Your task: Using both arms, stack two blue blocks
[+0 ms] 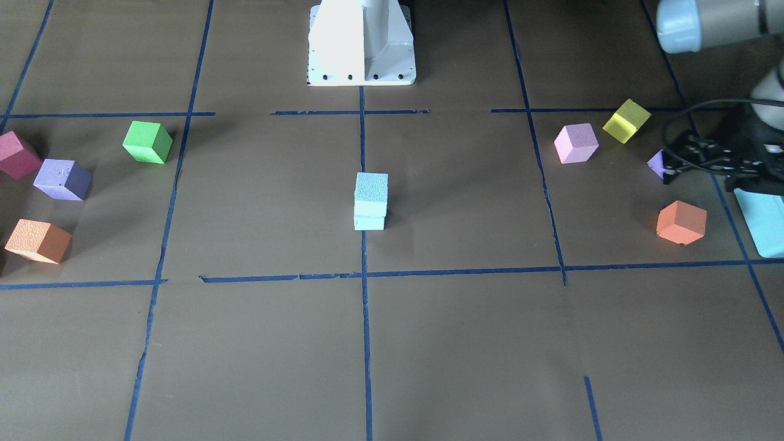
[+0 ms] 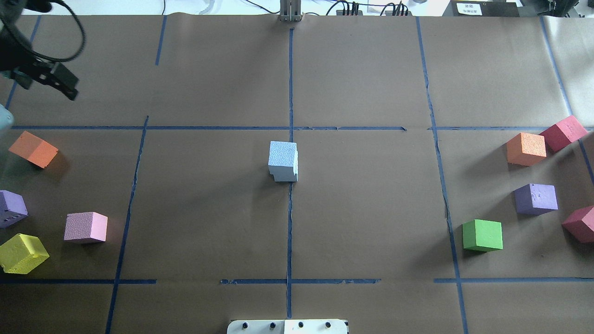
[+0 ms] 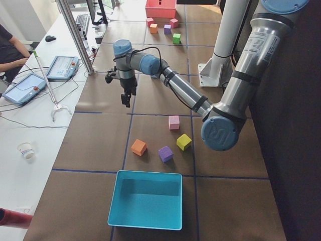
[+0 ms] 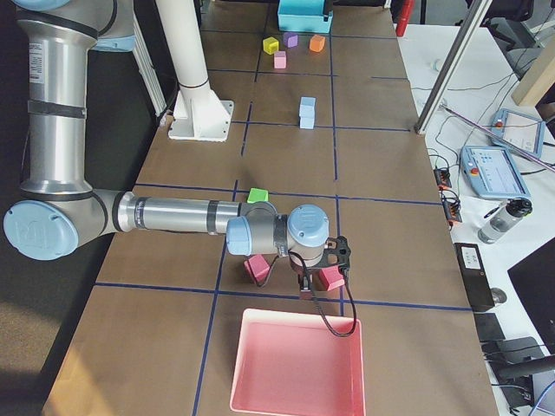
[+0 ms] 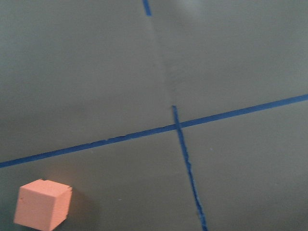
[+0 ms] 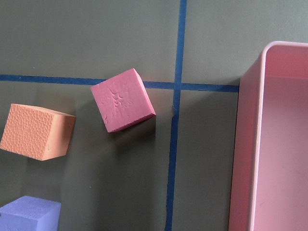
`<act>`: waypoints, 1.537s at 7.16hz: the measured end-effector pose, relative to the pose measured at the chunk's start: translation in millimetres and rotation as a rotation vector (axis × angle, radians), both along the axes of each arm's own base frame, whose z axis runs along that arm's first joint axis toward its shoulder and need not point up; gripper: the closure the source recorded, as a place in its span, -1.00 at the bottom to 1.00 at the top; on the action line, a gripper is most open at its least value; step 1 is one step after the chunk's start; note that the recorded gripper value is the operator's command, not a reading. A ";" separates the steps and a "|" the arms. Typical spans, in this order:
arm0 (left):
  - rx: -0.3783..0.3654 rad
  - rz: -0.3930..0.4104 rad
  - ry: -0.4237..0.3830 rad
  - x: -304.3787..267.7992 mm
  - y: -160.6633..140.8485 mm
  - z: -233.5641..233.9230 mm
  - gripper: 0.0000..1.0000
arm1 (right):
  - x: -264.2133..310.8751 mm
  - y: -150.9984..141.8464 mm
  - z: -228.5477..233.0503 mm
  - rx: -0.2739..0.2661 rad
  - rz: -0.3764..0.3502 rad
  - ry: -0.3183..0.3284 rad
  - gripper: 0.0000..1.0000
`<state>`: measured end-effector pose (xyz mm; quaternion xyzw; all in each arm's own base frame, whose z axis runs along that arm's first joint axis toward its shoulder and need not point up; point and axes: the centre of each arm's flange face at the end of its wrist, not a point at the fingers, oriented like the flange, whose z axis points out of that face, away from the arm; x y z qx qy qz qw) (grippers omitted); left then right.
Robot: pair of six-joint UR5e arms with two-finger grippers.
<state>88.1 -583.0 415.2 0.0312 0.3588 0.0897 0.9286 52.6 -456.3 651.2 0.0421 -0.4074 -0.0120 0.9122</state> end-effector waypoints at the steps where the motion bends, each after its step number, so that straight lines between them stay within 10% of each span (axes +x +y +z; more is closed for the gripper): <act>1: -0.023 0.000 0.021 -64.9 -19.5 64.4 -1.00 | 1.7 -2.0 -2.8 0.006 0.012 -0.001 -1.00; 6: -0.066 -0.049 0.052 -156.8 39.4 251.7 -1.00 | 5.1 -4.3 -6.0 -0.003 0.025 -0.011 -1.00; 11: -0.074 -0.057 0.063 -158.7 70.7 242.8 -1.00 | 5.7 -1.8 -2.7 -0.011 0.027 -0.009 -1.00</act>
